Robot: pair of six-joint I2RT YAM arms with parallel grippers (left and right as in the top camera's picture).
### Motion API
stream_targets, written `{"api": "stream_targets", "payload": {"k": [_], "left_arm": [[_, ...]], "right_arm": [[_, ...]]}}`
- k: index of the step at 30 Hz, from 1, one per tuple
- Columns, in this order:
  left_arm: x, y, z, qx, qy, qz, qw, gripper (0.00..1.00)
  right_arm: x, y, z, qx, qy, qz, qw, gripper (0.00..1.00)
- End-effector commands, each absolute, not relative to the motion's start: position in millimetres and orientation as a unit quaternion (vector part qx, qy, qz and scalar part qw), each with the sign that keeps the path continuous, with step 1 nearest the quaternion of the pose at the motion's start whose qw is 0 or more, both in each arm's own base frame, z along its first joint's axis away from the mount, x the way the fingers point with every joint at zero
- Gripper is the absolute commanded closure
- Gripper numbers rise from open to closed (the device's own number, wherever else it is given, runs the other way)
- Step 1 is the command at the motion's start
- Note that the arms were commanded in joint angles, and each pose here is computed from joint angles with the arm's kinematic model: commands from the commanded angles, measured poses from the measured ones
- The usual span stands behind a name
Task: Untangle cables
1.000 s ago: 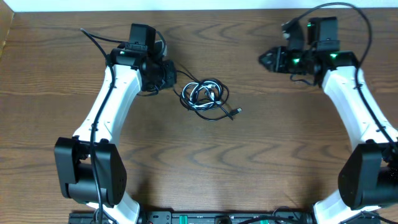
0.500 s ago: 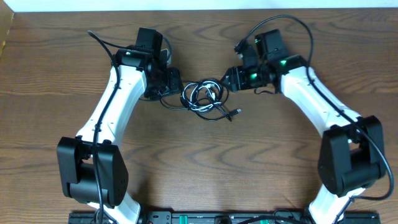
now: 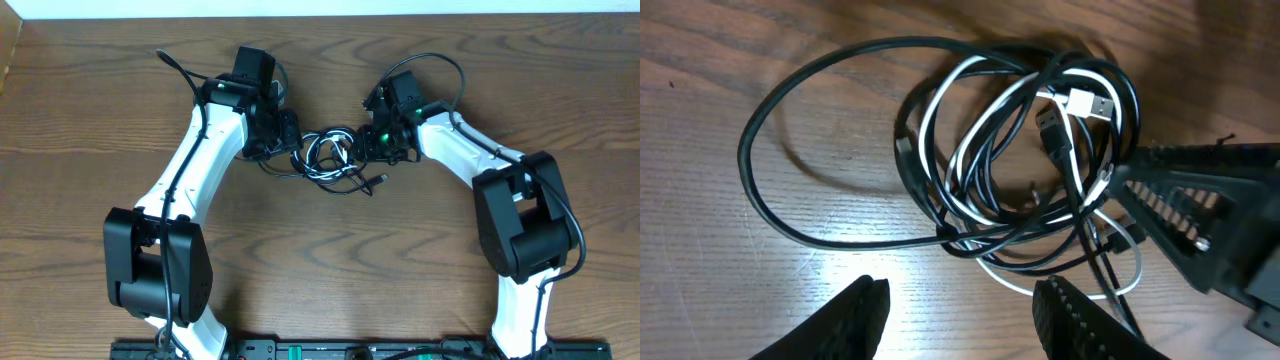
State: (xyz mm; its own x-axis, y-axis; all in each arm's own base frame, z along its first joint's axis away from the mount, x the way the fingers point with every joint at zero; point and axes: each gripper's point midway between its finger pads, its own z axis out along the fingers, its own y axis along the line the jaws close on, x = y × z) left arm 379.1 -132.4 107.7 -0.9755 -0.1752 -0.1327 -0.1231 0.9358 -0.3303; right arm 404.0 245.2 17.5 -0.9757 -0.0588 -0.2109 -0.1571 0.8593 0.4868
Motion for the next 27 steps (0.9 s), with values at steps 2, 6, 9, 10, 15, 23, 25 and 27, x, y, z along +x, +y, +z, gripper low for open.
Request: {"api": "stream_targets", "payload": {"k": [2,6,9,10,15,23,25,27], "left_arm": [[382.7,-133.4,105.5,-0.082,0.980,-0.161,0.083,0.48],[385.6,-134.1,103.5,-0.086,0.979,-0.162,0.085,0.48],[386.4,-134.3,101.2,-0.087,0.979,-0.162,0.084,0.49],[386.6,-134.5,100.3,-0.087,0.980,-0.162,0.083,0.49],[388.8,-137.9,97.1,-0.087,0.979,-0.166,0.082,0.48],[398.1,-157.0,101.1,-0.065,0.975,-0.184,0.107,0.48],[401.3,-162.3,102.3,-0.059,0.974,-0.188,0.115,0.48],[404.8,-167.5,102.5,-0.053,0.972,-0.192,0.123,0.48]], "right_arm": [[400.8,247.8,-0.6,-0.040,0.969,0.228,0.089,0.61],[398.3,254.4,-6.6,-0.052,0.972,0.209,0.096,0.61],[399.0,256.5,-7.4,-0.057,0.973,0.198,0.105,0.64],[399.7,256.9,-7.1,-0.057,0.973,0.199,0.106,0.71],[406.4,252.6,5.0,-0.050,0.968,0.218,0.110,0.99],[412.2,241.8,63.3,-0.088,0.939,0.309,0.126,0.99],[409.7,234.8,76.9,-0.096,0.933,0.323,0.128,0.99],[406.8,231.2,89.4,-0.111,0.925,0.339,0.131,0.99]]}}
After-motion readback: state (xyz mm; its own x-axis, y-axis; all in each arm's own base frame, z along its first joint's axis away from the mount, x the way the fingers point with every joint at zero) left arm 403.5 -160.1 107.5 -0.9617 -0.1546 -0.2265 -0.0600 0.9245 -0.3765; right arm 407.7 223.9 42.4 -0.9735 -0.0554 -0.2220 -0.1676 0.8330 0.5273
